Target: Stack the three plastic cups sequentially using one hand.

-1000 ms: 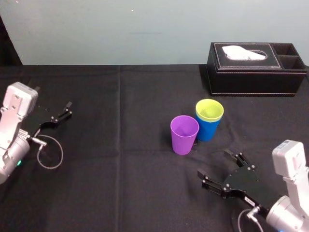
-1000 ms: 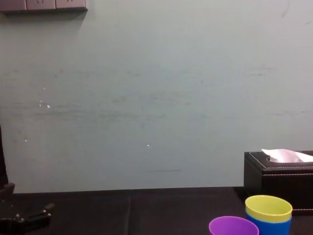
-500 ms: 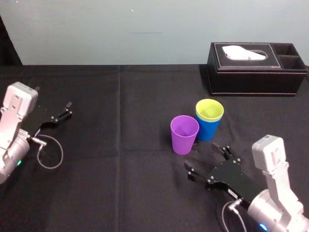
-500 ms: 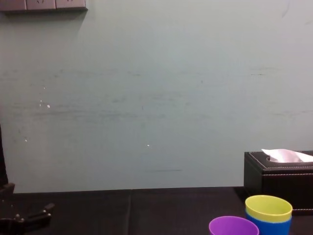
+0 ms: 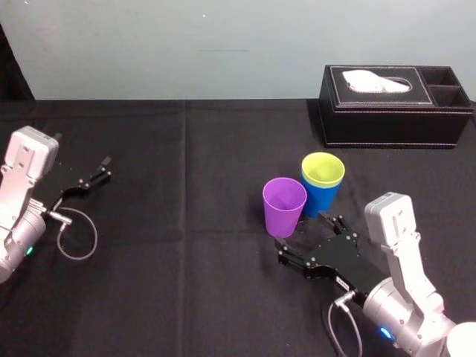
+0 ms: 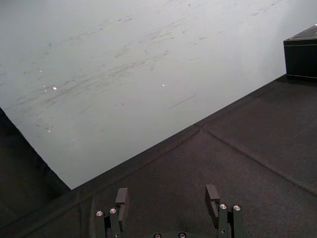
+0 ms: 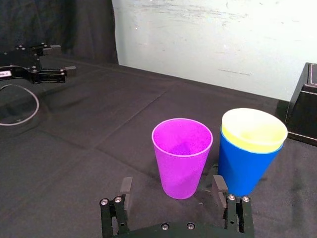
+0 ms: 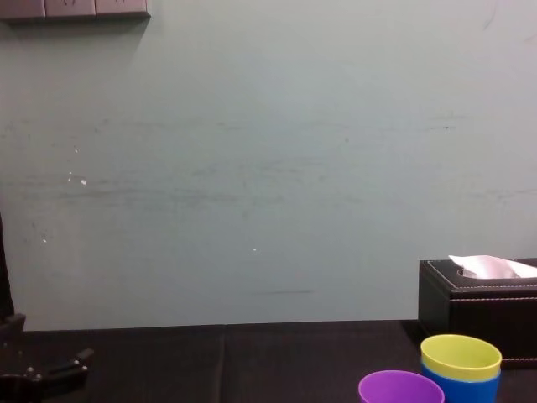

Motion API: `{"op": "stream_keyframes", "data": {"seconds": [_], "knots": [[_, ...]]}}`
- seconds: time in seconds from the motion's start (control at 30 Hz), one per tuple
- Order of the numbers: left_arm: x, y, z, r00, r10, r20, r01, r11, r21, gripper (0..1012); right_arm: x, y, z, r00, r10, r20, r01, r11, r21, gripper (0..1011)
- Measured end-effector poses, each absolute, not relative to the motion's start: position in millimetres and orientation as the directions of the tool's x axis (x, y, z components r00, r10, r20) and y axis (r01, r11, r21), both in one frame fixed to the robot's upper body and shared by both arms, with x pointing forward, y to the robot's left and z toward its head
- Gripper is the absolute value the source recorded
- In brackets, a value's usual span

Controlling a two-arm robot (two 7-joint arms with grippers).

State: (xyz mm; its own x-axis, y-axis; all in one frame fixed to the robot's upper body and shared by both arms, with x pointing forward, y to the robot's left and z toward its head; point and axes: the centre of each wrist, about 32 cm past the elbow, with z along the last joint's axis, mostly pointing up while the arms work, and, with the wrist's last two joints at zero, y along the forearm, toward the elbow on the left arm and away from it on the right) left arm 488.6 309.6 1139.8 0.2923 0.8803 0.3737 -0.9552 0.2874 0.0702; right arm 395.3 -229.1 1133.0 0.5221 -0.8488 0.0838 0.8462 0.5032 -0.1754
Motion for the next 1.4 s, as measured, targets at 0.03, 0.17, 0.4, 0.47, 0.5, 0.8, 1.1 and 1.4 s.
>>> {"op": "stream_keyframes", "data": {"seconds": [0.03,0.17,0.4,0.47,0.5,0.8,1.1,1.4], "knots": [[488.6,309.7,1139.8,0.292,0.880,0.374,-0.955,0.287,0.070,1011,395.8,-228.4,1133.0,0.521,-0.850,0.084,0.847,0.502,-0.175,1003],[488.6,309.7,1139.8,0.292,0.880,0.374,-0.955,0.287,0.070,1011,399.0,-224.3,1132.7,0.515,-0.853,0.085,0.850,0.496,-0.177,1003],[488.6,309.6,1139.8,0.292,0.880,0.374,-0.955,0.287,0.070,1011,404.2,-219.3,1132.2,0.506,-0.858,0.084,0.854,0.486,-0.185,1003],[488.6,309.7,1139.8,0.292,0.880,0.374,-0.955,0.287,0.070,1011,406.4,-218.2,1132.0,0.504,-0.860,0.083,0.855,0.483,-0.188,1003],[488.6,309.7,1139.8,0.292,0.880,0.374,-0.955,0.287,0.070,1011,407.0,-217.8,1131.9,0.503,-0.860,0.082,0.855,0.482,-0.188,1003],[488.6,309.7,1139.8,0.292,0.880,0.374,-0.955,0.287,0.070,1011,413.8,-214.8,1130.5,0.489,-0.869,0.079,0.863,0.468,-0.192,1003],[488.6,309.7,1139.8,0.292,0.880,0.374,-0.955,0.287,0.070,1012,421.4,-210.0,1129.4,0.491,-0.867,0.081,0.862,0.471,-0.186,1003],[488.6,309.7,1139.8,0.292,0.880,0.374,-0.955,0.287,0.070,1011,428.5,-204.4,1127.1,0.493,-0.865,0.089,0.862,0.473,-0.182,1003]]}}
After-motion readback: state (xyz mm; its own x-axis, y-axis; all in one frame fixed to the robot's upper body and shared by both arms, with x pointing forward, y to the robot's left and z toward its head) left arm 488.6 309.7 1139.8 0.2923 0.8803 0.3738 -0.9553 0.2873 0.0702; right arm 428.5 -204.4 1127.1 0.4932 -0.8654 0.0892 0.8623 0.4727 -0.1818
